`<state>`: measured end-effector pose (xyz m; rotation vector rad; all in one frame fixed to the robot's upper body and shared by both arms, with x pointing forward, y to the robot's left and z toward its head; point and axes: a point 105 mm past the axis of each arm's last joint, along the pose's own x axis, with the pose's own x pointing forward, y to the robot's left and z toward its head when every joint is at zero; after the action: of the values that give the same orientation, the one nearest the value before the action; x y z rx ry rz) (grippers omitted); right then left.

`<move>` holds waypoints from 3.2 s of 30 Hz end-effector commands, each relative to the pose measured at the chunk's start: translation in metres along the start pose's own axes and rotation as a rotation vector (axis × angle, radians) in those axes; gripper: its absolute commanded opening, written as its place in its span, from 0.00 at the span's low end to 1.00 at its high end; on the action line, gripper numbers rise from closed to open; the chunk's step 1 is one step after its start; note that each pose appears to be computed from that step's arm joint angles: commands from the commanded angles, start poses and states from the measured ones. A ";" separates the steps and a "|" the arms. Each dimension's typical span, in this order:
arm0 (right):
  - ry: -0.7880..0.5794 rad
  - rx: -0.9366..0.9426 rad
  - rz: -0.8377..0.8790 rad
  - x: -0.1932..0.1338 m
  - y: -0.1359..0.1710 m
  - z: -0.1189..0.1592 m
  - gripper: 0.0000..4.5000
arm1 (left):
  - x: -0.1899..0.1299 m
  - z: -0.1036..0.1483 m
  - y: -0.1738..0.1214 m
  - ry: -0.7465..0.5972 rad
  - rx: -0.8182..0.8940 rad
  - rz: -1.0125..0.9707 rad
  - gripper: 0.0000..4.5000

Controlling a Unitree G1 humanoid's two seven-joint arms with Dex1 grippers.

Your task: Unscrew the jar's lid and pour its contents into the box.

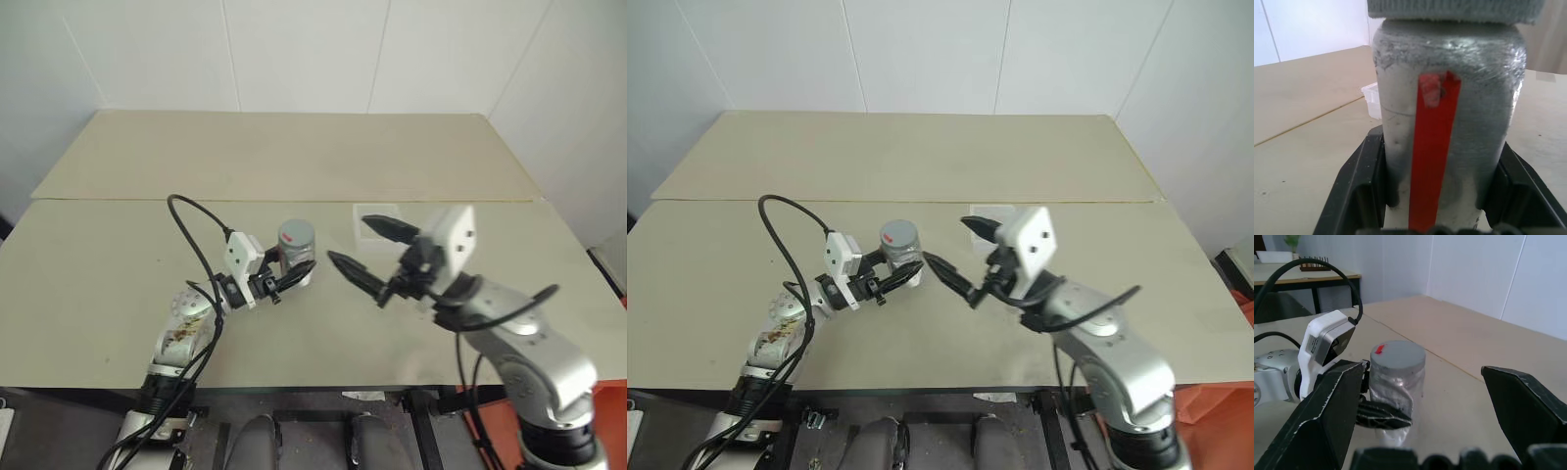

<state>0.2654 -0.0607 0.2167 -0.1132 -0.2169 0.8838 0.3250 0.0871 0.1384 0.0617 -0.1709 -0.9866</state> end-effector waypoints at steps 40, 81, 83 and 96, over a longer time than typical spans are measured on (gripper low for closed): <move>-0.037 -0.033 -0.008 0.025 -0.009 -0.004 0.61 | 0.022 0.011 -0.029 -0.063 0.060 -0.141 0.47; -0.021 -0.079 0.944 -0.030 -0.059 0.035 0.99 | 0.029 0.030 -0.082 -0.129 0.080 -0.386 0.47; -0.029 -0.087 0.884 -0.039 -0.063 0.036 0.99 | 0.028 0.028 -0.080 -0.124 0.074 -0.371 0.47; -0.056 -0.216 0.104 -0.047 -0.039 0.040 0.99 | 0.038 0.021 -0.045 -0.107 0.133 -0.226 0.47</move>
<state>0.2552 -0.1240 0.2493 -0.2560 -0.3314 1.1135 0.3031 0.0313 0.1469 0.1295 -0.2750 -1.2220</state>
